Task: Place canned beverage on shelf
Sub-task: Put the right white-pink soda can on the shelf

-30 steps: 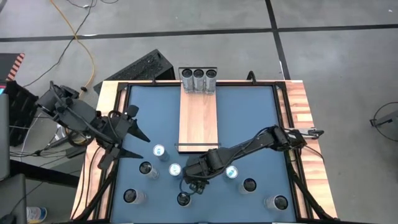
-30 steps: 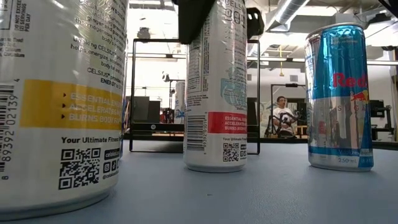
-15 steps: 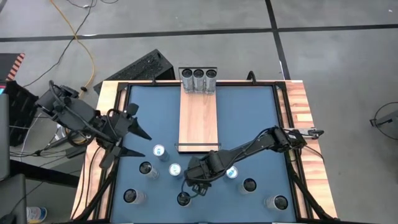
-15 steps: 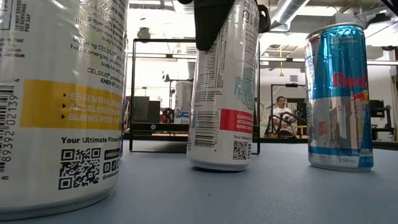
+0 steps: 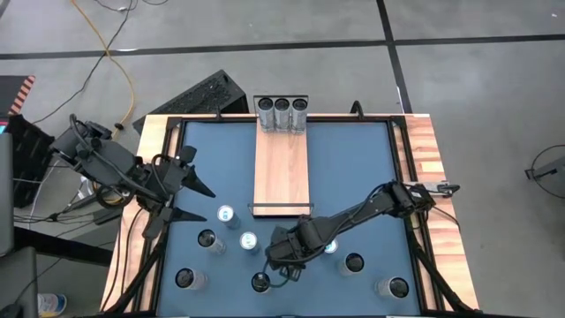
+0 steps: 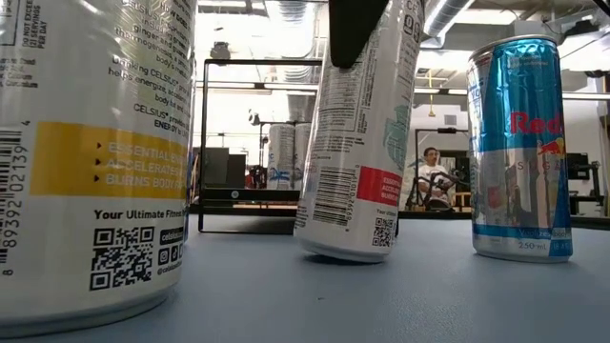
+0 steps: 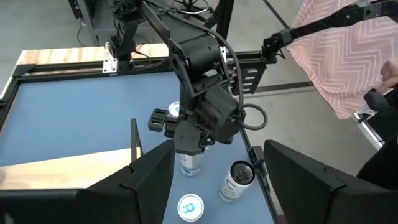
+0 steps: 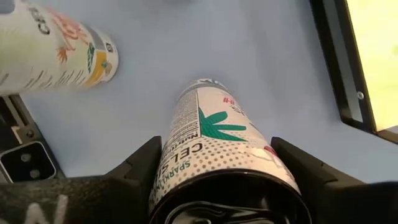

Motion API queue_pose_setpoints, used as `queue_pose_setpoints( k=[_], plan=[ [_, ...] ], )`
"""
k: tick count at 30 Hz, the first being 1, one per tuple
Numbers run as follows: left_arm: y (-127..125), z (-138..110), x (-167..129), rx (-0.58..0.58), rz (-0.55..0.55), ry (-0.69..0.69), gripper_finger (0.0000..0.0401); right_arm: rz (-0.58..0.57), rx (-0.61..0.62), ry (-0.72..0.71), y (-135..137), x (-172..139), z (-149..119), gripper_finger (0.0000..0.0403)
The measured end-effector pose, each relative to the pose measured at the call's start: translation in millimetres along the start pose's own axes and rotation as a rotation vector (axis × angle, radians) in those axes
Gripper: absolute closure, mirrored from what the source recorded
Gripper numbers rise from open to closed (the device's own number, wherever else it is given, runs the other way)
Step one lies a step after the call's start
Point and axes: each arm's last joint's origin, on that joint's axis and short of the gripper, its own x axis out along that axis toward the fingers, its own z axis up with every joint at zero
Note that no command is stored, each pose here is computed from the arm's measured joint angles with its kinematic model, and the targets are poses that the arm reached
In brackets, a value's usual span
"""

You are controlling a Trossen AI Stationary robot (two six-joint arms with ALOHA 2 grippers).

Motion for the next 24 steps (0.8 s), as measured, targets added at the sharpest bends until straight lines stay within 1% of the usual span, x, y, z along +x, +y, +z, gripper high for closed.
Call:
queue_pose_setpoints(
  k=[4, 8, 13, 18, 21, 24],
  plan=[
    [0.2, 0.0, 0.0, 0.001, 0.005, 0.0, 0.0169, -0.004, -0.078, 0.0, 2.2, -1.5, -3.3, 0.0171],
    [0.4, -0.8, 0.0, 0.006, 0.007, 0.007, 0.0169, -0.049, -0.195, 0.013, 4.7, -10.3, -13.4, 0.0171],
    [0.4, -0.8, 0.0, 0.026, 0.007, 0.007, 0.0169, -0.107, -0.355, 0.001, 1.7, -48.1, -20.4, 0.0171],
    [0.4, -0.9, 0.0, 0.049, 0.009, 0.008, 0.0169, -0.046, -0.47, -0.106, -4.1, -82.7, -23.7, 0.0171],
    [0.8, -1.1, 0.0, 0.063, 0.019, 0.009, 0.0169, -0.072, -0.53, -0.136, -15.1, -108.8, -34.2, 0.0171],
    [0.9, -1.2, 0.0, 0.08, 0.023, 0.01, 0.0169, -0.09, -0.584, -0.196, -26.4, -128.3, -36.0, 0.0171]
  ],
)
